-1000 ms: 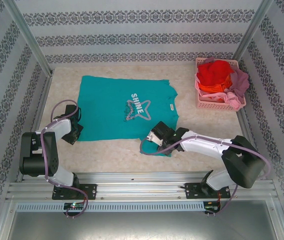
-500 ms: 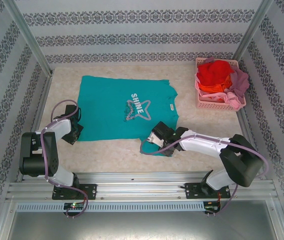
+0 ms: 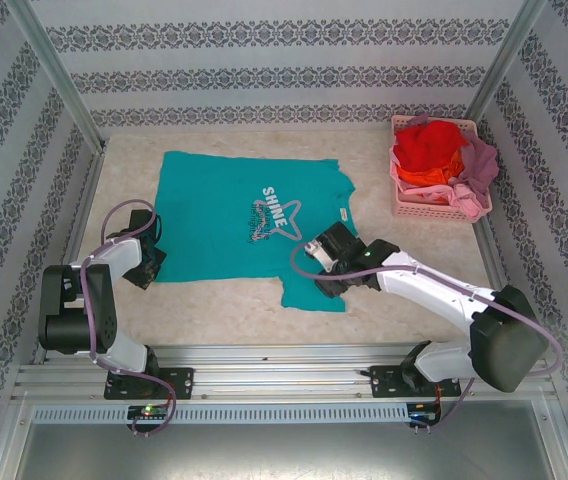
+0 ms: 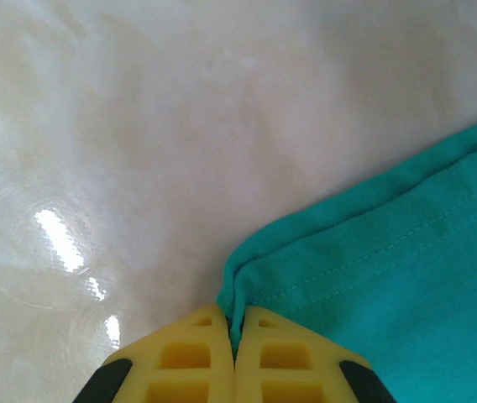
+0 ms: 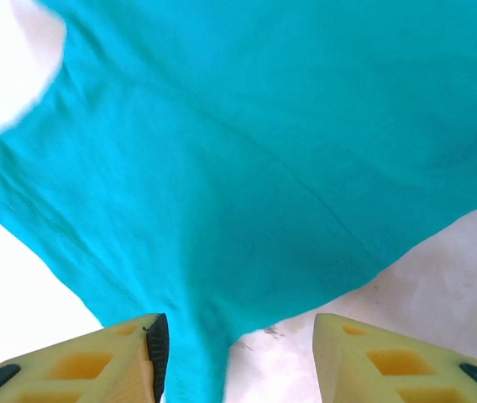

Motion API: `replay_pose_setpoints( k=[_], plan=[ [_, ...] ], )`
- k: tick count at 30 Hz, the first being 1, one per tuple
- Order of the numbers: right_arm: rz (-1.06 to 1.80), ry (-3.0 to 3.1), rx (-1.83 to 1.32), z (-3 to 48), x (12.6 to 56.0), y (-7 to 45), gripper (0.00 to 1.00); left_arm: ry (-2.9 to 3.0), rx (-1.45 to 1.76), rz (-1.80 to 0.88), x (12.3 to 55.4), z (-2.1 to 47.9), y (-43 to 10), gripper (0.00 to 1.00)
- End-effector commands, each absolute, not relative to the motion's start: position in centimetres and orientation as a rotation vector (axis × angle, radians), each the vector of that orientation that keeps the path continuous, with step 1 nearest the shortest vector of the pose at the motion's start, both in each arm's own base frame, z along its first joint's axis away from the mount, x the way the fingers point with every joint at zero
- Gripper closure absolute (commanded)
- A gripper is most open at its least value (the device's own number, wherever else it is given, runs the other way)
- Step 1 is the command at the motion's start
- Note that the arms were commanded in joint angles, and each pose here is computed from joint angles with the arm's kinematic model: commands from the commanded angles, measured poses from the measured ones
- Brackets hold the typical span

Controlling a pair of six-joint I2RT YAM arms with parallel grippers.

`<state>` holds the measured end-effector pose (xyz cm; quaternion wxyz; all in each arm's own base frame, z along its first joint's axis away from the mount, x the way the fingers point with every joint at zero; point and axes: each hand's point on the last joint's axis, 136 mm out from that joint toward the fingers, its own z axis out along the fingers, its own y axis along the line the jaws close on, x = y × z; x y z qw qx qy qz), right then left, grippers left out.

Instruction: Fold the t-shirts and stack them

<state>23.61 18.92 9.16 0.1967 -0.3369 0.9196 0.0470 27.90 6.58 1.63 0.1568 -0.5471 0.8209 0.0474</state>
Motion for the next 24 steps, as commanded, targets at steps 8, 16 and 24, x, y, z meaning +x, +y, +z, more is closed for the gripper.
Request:
replay_pose_setpoints(
  k=[8, 16, 24],
  plan=[
    [0.236, 2.905, -0.454, 5.4, 20.4, 17.5, 0.50, 2.366, -1.563, 0.070, 27.8, 0.9, 6.0, 1.00],
    [0.181, 2.978, -0.389, 2.3, 20.6, 17.5, 0.60, 2.369, -1.571, 0.053, 27.9, 0.7, 5.8, 1.00],
    [0.190, 2.939, -0.375, 4.2, 20.5, 17.1, 1.00, 2.360, -1.563, 0.042, 27.7, 1.3, 5.8, 1.00]
  ],
)
